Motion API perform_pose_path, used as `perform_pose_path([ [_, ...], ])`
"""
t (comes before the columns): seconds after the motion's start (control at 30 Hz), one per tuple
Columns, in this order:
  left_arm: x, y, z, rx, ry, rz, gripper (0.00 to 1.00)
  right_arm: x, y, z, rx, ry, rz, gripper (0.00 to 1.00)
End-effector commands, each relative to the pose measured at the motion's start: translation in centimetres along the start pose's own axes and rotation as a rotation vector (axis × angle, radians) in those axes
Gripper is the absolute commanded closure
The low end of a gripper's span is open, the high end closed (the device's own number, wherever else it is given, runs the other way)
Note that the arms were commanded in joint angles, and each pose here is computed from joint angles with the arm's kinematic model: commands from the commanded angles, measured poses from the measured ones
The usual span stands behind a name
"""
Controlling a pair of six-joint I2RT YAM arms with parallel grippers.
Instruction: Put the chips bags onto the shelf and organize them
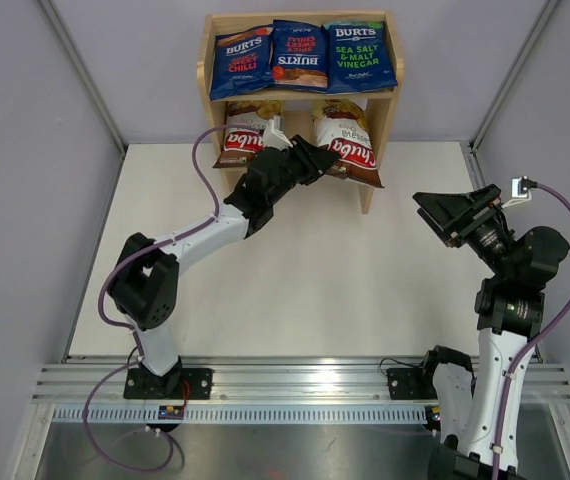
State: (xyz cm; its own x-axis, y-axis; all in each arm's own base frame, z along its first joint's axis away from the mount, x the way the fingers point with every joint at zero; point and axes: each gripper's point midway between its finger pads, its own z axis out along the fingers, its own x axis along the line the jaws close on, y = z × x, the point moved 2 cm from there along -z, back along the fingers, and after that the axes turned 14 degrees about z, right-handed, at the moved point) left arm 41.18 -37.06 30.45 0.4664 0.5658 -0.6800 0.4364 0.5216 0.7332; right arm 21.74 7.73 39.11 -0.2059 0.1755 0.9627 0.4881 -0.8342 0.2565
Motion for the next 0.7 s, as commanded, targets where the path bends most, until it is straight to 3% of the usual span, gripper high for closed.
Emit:
perform_pose_path([
  [0.0, -1.1, 2.5, 1.9, -0.039, -0.055, 0.022, 0.95, 2.6, -1.2, -0.2, 0.068, 0.082, -0.054, 0.01],
  [0.27, 1.0, 3.0, 4.6, -0.008, -0.02, 0.044, 0.93, 3.7, -2.3, 0.0, 0.133, 0.103, -0.075, 0.01],
  [0.5, 3.0, 2.1, 5.1, 0.046, 0.023, 0.044, 0.79, 3.7, -2.5, 0.0, 0.148, 0.107, -0.076, 0.01],
  [0.6, 2.7, 1.6, 5.0, 0.067, 0.015, 0.05, 0.62, 3.7, -2.5, 0.0, 0.148, 0.108, -0.074, 0.01],
  [0.63, 2.5, 1.7, 4.8, 0.067, 0.017, 0.053, 0.51, 3.7, -2.5, 0.0, 0.149, 0.108, -0.073, 0.01],
  [0.67, 2.4, 1.4, 4.6, 0.08, 0.023, 0.067, 0.49, 3.9, -2.6, -0.1, 0.148, 0.112, -0.079, 0.01],
])
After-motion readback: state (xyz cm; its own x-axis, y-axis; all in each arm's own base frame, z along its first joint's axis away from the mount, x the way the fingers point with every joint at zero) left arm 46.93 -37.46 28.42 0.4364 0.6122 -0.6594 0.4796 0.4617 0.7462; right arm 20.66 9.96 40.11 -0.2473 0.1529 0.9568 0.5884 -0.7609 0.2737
